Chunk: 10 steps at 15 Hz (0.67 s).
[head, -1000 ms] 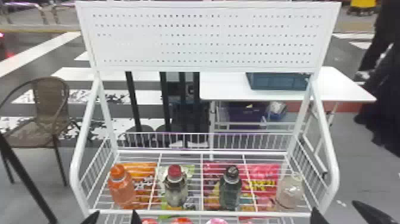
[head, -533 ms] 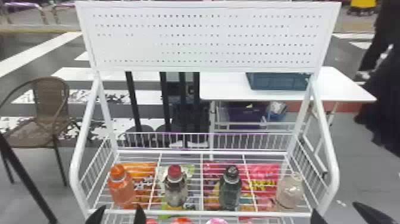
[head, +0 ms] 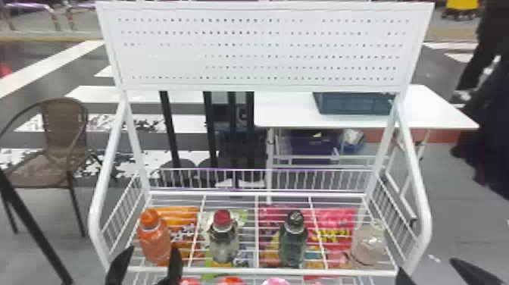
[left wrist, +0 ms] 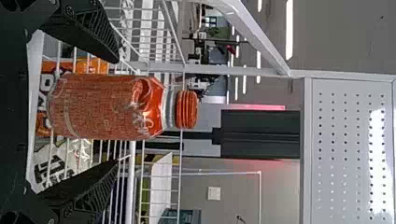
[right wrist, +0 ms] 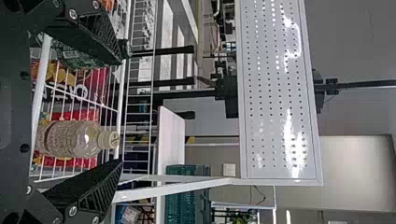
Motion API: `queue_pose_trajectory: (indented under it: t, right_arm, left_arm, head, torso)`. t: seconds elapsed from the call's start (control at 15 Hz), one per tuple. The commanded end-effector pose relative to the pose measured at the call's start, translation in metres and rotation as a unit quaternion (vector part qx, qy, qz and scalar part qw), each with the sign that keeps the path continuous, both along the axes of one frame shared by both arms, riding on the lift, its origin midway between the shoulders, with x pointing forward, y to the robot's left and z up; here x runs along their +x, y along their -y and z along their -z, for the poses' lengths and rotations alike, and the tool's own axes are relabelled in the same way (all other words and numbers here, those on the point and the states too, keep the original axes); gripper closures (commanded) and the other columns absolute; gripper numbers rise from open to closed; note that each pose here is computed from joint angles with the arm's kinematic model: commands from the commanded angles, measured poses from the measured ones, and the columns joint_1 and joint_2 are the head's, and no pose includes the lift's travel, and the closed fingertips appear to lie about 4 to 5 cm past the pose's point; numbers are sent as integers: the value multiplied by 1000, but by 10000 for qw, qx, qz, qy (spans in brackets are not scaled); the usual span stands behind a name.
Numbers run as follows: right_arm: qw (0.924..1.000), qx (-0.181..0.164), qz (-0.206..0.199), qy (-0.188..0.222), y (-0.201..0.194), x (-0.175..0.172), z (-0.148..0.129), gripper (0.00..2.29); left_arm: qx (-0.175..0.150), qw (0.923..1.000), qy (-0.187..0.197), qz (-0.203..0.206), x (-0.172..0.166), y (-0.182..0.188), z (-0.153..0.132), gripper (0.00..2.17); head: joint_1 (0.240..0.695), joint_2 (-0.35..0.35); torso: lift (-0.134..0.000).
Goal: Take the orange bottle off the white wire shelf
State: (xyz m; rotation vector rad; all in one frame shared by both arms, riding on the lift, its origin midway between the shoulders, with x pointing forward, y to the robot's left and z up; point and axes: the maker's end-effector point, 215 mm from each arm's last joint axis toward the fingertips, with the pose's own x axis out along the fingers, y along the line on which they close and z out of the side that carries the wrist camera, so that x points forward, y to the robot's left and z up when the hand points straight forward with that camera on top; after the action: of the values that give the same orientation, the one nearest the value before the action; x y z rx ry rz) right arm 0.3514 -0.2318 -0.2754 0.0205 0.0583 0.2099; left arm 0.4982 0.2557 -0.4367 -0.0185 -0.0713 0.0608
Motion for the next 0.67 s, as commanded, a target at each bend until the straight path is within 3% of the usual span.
queue_pose_trajectory:
  t: [0.0, 0.6]
  right_arm:
    - [10000, -2, 0, -4, 0, 0, 1, 151]
    - [10000, -23, 12, -34, 2, 0, 4, 151]
  left_arm:
    - [37, 10000, -22, -3, 11, -2, -2, 140]
    - [108, 9993, -352, 2, 42, -7, 9, 137]
  head:
    - [499, 0]
    - [499, 0]
  torso:
    - [0]
    - [0]
